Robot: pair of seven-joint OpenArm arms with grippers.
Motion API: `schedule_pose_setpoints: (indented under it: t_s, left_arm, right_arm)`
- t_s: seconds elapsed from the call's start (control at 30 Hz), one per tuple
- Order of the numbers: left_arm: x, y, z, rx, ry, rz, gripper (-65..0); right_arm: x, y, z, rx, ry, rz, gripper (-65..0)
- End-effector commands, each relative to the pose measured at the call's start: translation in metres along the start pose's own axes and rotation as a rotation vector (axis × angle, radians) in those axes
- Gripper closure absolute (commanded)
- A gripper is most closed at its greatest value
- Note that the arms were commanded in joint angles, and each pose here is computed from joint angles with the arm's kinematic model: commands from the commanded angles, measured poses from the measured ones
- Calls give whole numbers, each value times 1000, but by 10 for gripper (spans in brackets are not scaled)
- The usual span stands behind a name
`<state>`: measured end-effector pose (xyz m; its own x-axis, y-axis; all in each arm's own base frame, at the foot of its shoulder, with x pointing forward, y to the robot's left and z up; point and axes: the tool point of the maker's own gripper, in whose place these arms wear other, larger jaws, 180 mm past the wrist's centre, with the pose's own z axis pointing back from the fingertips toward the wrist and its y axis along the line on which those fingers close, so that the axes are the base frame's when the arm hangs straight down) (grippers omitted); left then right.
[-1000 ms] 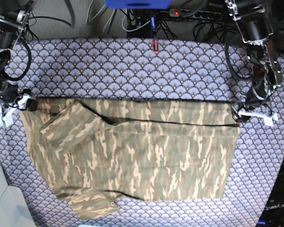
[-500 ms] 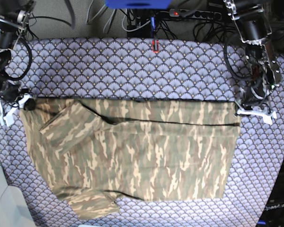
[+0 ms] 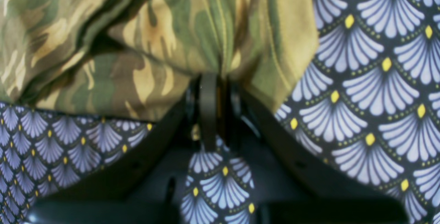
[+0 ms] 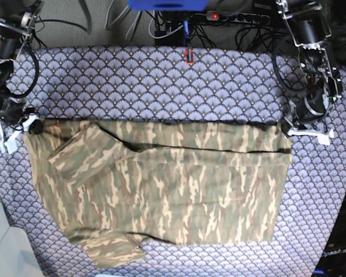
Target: Fold the T-shirt properly
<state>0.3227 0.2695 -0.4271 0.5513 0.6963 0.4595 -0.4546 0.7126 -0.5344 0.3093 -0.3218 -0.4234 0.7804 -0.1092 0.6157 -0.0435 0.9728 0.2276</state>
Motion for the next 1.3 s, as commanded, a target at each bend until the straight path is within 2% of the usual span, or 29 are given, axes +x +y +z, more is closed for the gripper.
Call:
schedule_pose_setpoints:
  t_s: [0.0,0.1,0.37,0.8,1.03,1.17,1.27]
  left_arm:
    - [15,-9,5,-26,-20,-20,-40]
    - [15,-15,13,-44,-19,-35,-40]
    - [14,-20,31,-54,-45,-86,-40]
    - [-16,-2,59,-17,-17,-149,-40]
    - [-10,16,89,24,-63,-167,-40]
    - [-15,29,98,60,-12,-153,-40]
    - [-16,37,103,78,9,-135,-40]
  right_arm:
    - [7,-8,7,-23,1,18,-30]
    - [2,-12,12,-36,9,31,-30]
    - [10,8,40,-59,-38,188,-30]
    - [-13,13,65,-88,-37,227,-30]
    - [-29,17,85,-110,-20,271,-30]
    - [-36,19,97,-120,-32,289,-30]
    - [-44,18,104,-109,-54,248,-30]
